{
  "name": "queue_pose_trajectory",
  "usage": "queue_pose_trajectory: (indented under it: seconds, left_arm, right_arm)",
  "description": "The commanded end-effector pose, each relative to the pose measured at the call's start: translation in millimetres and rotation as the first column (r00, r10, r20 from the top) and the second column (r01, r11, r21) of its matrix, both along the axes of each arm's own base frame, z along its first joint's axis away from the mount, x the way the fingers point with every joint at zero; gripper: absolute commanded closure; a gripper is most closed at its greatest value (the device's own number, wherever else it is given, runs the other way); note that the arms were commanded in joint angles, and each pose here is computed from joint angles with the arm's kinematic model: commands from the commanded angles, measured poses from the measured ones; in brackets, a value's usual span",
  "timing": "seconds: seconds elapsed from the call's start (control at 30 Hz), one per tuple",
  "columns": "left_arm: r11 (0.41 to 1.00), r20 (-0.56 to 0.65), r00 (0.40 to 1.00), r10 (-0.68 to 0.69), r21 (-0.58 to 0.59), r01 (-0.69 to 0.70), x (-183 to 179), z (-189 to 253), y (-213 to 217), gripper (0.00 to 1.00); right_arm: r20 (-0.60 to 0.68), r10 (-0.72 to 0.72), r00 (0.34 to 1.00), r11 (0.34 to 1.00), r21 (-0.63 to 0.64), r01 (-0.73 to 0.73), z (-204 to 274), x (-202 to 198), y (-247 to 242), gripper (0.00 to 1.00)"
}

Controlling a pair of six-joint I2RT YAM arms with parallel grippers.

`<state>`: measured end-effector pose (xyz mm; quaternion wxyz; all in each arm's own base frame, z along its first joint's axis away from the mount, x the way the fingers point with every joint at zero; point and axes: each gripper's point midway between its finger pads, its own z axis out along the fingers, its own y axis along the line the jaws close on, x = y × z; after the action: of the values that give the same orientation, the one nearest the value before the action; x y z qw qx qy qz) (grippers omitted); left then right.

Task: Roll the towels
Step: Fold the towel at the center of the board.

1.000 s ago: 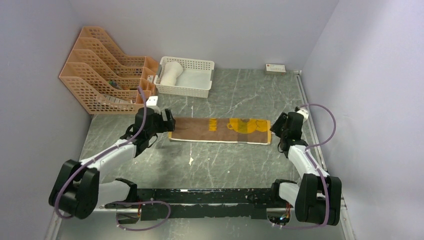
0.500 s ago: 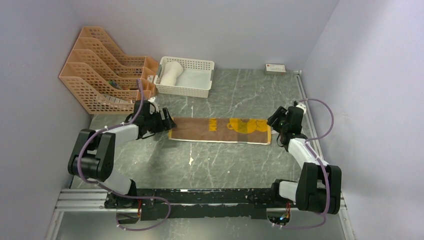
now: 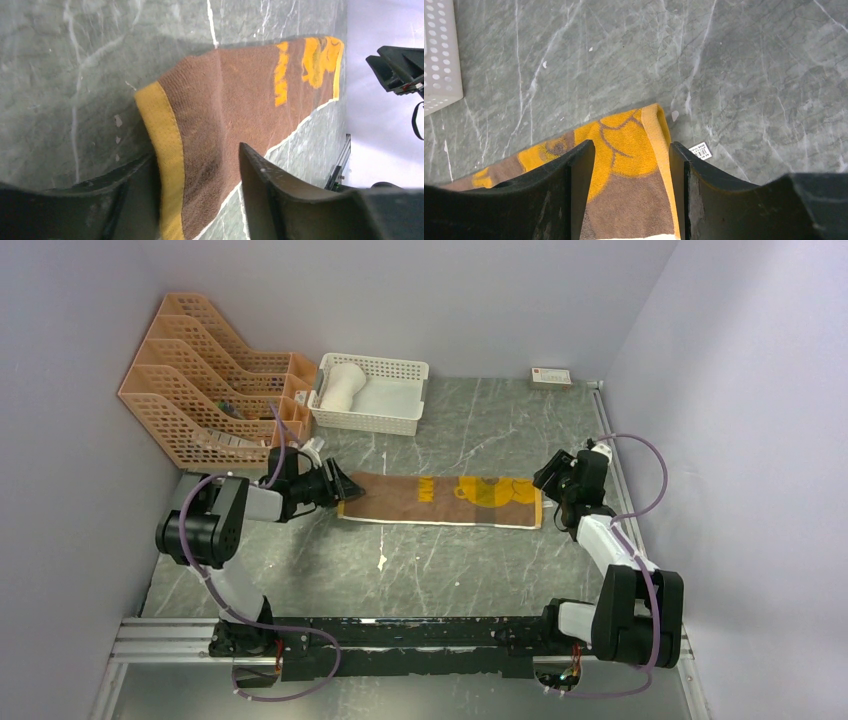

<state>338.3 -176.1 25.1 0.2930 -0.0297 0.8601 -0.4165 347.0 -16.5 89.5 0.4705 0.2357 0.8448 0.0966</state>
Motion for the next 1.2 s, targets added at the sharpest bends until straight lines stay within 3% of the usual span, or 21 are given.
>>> queue_pose_trajectory:
  seconds: [0.0,0.17,0.33,0.37,0.4,0.57,0.67,0.8,1.03,1.1,1.17]
  left_arm:
    - [0.999,-0.246,0.969,0.019,0.046,-0.008,-51,-51,9,0.40]
    - [0.988,-0.253,0.963,0.095,0.142,-0.061,-48,-49,25,0.50]
    - [0.958,-0.221,0.958,0.180,0.260,-0.120,-35,-28,52,0.78]
    - [0.951,-0.215,0.957,0.194,0.280,-0.130,-33,-23,58,0.90]
    - [0.946,-0.201,0.958,0.203,0.294,-0.138,-30,-16,63,0.93]
    - [0.927,-0.146,0.966,0.215,0.343,-0.154,-20,13,79,0.93]
    - [0.888,-0.100,0.975,0.199,0.440,-0.136,-13,30,102,0.93]
    - [0.759,-0.055,0.966,0.253,0.630,-0.163,-7,54,147,0.93]
    - [0.521,0.011,0.911,0.412,0.818,-0.246,-14,74,206,0.93]
    - [0.492,0.009,0.902,0.431,0.836,-0.243,-17,76,213,0.93]
    - [0.504,-0.003,0.902,0.431,0.830,-0.238,-17,80,211,0.93]
  right_arm:
    - [0.024,0.007,1.000,1.000,0.008,-0.007,8,7,0,0.43]
    - [0.020,0.014,1.000,1.000,0.008,-0.014,6,6,1,0.43]
    - [0.022,0.030,0.999,0.999,0.020,-0.030,5,5,5,0.43]
    - [0.024,0.036,0.999,0.999,0.025,-0.036,5,5,6,0.43]
    - [0.026,0.041,0.999,0.999,0.032,-0.041,6,5,8,0.43]
    - [0.029,0.055,0.998,0.998,0.040,-0.056,7,4,11,0.43]
    - [0.027,0.063,0.998,0.997,0.045,-0.064,7,3,13,0.43]
    - [0.027,0.086,0.996,0.993,0.080,-0.088,3,-2,21,0.43]
    - [-0.003,0.123,0.992,0.985,0.120,-0.122,-4,-4,30,0.43]
    - [-0.015,0.132,0.991,0.983,0.128,-0.129,-5,-3,32,0.43]
    - [-0.016,0.135,0.991,0.982,0.133,-0.132,-3,-2,32,0.43]
